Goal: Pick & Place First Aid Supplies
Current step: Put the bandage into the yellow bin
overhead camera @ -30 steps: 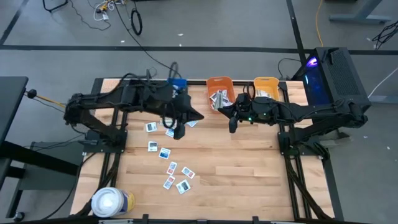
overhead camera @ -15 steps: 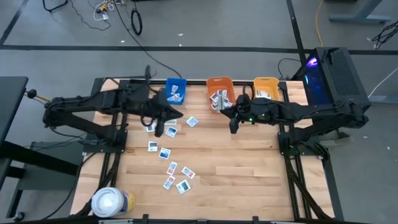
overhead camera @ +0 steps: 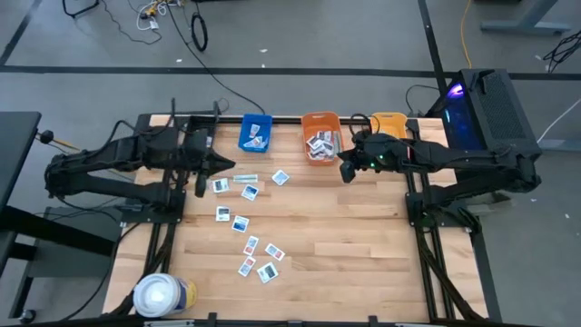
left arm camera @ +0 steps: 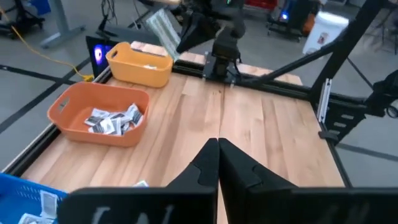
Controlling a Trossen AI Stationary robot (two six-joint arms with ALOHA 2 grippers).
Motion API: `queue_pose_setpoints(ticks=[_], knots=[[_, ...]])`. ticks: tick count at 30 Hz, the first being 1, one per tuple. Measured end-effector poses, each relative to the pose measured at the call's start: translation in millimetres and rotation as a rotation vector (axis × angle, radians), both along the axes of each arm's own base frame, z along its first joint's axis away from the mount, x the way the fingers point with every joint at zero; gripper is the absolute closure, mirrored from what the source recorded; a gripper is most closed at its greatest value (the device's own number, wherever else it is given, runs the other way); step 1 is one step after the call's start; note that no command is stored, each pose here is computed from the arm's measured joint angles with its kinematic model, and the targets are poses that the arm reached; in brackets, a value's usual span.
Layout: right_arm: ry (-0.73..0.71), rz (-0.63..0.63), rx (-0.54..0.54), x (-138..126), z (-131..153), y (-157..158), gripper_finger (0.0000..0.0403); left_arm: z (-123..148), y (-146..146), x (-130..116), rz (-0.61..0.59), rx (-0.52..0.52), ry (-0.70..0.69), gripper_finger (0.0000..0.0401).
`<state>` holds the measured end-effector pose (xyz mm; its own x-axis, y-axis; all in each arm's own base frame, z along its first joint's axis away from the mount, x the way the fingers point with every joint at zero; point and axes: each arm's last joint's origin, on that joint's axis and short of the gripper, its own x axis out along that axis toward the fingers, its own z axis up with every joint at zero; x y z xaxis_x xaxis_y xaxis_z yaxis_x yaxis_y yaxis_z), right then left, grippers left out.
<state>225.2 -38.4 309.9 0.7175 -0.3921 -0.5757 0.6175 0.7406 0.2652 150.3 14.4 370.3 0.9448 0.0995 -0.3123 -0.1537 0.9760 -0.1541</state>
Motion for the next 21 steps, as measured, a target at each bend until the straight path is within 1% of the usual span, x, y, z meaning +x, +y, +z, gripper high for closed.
queue_pose_setpoints(ticks=[4,9,15,21], knots=[[0.061,-0.082,0.036,-8,-5,-13,0.0402,-2,-1,-14,0.025,0.004,-0.027,0.0398],[0.152,-0.193,0.087,-20,-13,-29,0.0402,2,-1,-24,0.041,0.012,-0.058,0.0392],[0.275,-0.305,0.124,-37,-21,-44,0.0402,3,-1,-30,0.045,0.014,-0.066,0.0398],[0.396,-0.436,0.131,-55,-26,-59,0.0402,3,-1,-30,0.075,0.024,-0.067,0.0390]])
